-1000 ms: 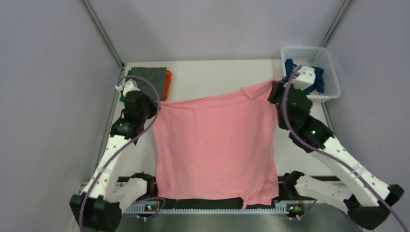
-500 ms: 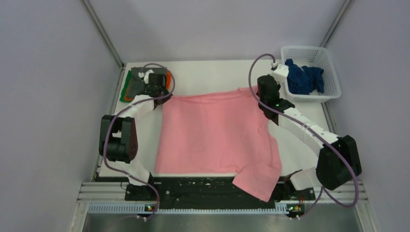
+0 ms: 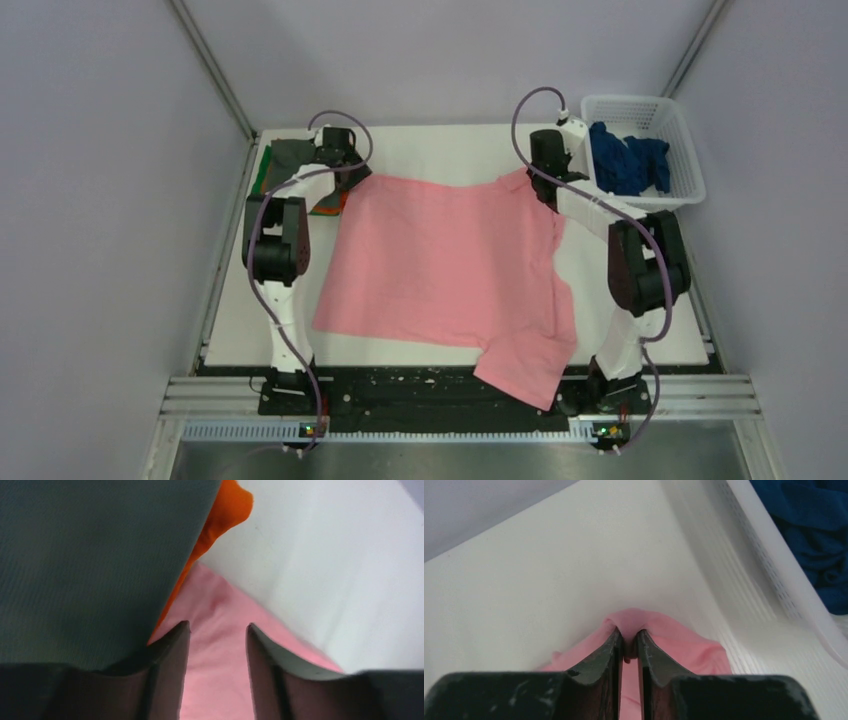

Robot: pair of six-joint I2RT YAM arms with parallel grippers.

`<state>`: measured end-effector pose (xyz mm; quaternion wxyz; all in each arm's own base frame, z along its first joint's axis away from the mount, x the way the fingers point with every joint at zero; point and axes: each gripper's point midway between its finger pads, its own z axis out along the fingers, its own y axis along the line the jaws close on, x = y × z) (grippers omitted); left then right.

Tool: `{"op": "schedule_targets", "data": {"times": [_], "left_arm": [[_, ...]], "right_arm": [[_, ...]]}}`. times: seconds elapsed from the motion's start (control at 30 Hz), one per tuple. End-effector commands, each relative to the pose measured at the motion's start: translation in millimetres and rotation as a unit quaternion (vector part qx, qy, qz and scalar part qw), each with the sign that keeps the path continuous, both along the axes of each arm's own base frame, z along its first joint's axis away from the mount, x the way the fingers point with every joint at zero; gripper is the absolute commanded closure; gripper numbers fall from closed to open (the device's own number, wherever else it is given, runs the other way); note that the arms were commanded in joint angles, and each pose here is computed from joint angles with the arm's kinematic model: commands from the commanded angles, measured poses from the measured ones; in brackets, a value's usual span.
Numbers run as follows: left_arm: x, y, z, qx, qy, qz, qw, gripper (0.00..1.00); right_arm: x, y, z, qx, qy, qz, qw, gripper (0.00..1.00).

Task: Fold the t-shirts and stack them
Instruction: Flatten out the tshirt

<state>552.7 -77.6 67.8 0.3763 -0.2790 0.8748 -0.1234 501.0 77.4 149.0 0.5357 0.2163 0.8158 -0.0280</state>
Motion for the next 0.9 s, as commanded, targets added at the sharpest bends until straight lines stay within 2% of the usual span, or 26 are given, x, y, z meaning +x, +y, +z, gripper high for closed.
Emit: {"op": "schedule_targets", "data": {"times": [0.0, 0.03, 0.07, 0.1, 0.13, 0.2, 0.27, 0.47, 0.63, 0.77, 0.87], "left_arm": [[30.2, -2.7, 21.6, -0.019, -0.030, -0.002, 0.999, 0.30], [34.2, -7.3, 27.7, -0.027, -0.036, -0.012, 0.999, 0.06], [38.2, -10.3, 36.0, -0.032, -0.045, -0.018, 0.998, 0.02], [40.3, -19.7, 48.2, -0.047, -0.058, -0.037, 0.997, 0.01], [41.7, -25.7, 59.4, -0.058, -0.071, -0.052, 0.994, 0.01], [39.5, -38.0, 79.5, -0.077, -0.092, -0.080, 0.990, 0.01], [31.3, -48.6, 98.8, -0.088, -0.105, -0.104, 0.985, 0.01], [-17.3, -77.4, 99.2, -0.103, -0.087, -0.160, 0.978, 0.01], [-74.7, -96.5, 51.5, -0.112, -0.017, -0.194, 0.975, 0.01], [-114.7, -99.8, 13.2, -0.118, 0.048, -0.207, 0.970, 0.01], [-133.8, -96.4, -3.8, -0.106, 0.069, -0.197, 0.972, 0.01]], "right_arm": [[55.5, 1.2, -1.7, 0.035, -0.008, 0.017, 0.999, 0.74], [64.4, -1.2, -6.3, 0.034, 0.009, 0.020, 0.999, 0.61], [71.6, -2.8, -8.0, 0.034, 0.023, 0.021, 0.999, 0.47], [80.3, -3.6, -0.7, 0.033, 0.024, 0.020, 0.999, 0.30], [81.4, -4.0, 2.3, 0.028, 0.029, 0.023, 0.999, 0.22], [77.1, 0.6, 10.0, 0.030, 0.028, 0.043, 0.998, 0.10], [66.5, 8.3, 12.0, 0.041, 0.024, 0.071, 0.996, 0.03], [31.1, 43.1, -10.0, 0.104, 0.047, 0.164, 0.980, 0.01], [-8.1, 33.0, -39.4, 0.115, 0.096, 0.140, 0.979, 0.01], [-44.2, 25.1, -37.2, 0.115, 0.100, 0.136, 0.979, 0.01], [-72.9, 21.7, -39.5, 0.128, 0.089, 0.135, 0.979, 0.01]]}}
